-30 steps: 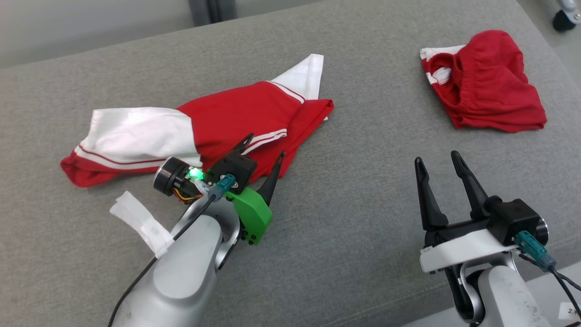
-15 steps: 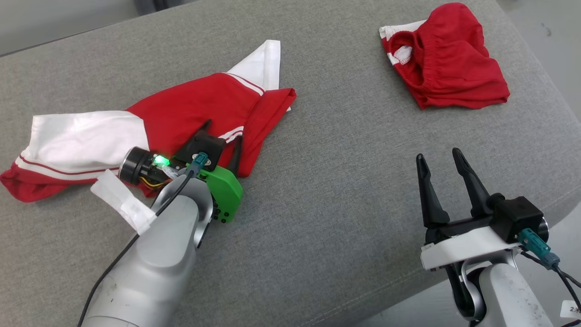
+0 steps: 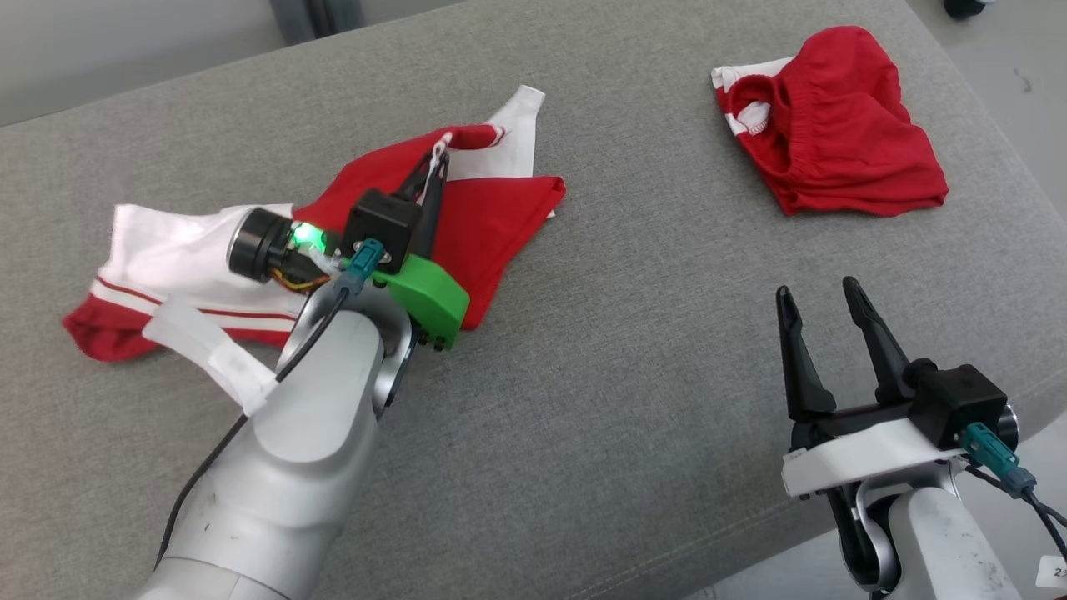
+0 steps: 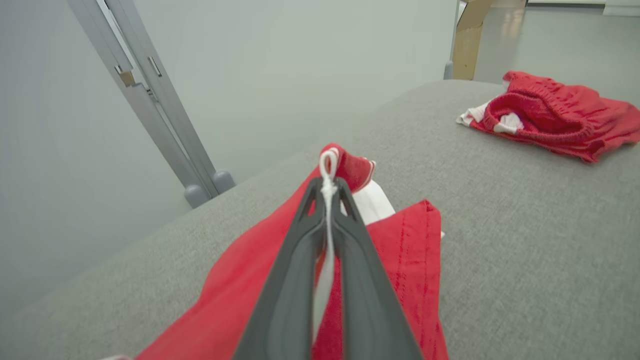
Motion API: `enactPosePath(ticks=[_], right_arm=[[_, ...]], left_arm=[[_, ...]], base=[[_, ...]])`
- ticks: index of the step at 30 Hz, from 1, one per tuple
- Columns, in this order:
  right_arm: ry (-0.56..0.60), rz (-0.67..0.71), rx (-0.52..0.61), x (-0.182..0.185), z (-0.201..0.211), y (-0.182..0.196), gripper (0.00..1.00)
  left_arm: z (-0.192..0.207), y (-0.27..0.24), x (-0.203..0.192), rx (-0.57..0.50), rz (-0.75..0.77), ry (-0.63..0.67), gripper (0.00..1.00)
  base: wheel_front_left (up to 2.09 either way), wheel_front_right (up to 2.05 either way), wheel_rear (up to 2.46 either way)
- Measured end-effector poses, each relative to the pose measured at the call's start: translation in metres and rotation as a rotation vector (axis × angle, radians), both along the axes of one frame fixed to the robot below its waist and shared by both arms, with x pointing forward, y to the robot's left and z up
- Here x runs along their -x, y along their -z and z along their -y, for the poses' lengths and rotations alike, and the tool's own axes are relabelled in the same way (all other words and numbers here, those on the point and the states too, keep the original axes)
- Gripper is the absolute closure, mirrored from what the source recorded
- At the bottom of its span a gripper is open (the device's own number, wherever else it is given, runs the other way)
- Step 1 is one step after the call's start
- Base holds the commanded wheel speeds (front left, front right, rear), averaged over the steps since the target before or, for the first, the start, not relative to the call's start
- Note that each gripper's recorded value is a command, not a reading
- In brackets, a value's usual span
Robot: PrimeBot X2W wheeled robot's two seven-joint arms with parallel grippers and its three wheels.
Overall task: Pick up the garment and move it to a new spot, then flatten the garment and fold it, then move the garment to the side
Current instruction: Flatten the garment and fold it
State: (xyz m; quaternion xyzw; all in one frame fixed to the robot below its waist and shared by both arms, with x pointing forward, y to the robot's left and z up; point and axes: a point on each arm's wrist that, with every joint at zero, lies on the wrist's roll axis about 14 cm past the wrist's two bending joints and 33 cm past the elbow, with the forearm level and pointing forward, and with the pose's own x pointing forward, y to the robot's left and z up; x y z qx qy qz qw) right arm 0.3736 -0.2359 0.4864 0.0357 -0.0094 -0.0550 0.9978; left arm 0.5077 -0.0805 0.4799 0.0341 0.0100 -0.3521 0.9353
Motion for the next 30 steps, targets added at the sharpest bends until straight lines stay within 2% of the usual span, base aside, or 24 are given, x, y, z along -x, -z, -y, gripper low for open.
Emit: enactPosePath(ticks=[4, 12, 17, 24, 30], right_arm=[[-0.005, 0.016, 0.004, -0.002, -0.001, -0.005, 0.00], [-0.031, 0.039, 0.012, -0.003, -0.009, -0.011, 0.00], [-0.069, 0.060, 0.012, -0.005, -0.022, -0.017, 0.00], [-0.117, 0.084, 0.011, -0.010, -0.037, -0.024, 0.00], [-0.138, 0.082, 0.013, -0.013, -0.044, -0.024, 0.00]], left_arm=[[-0.001, -0.056, 0.004, 0.125, 0.124, -0.003, 1.00], [-0.050, -0.092, 0.041, 0.224, 0.226, -0.064, 1.00], [-0.114, -0.076, 0.062, 0.253, 0.170, -0.240, 1.00], [-0.213, -0.032, 0.081, 0.212, 0.057, -0.545, 1.00], [-0.258, 0.001, 0.084, 0.189, -0.034, -0.699, 1.00]], base=[[0.00, 0.00, 0.00], [0.00, 0.00, 0.00], [0.00, 0.00, 0.00], [0.00, 0.00, 0.00], [0.00, 0.00, 0.00]])
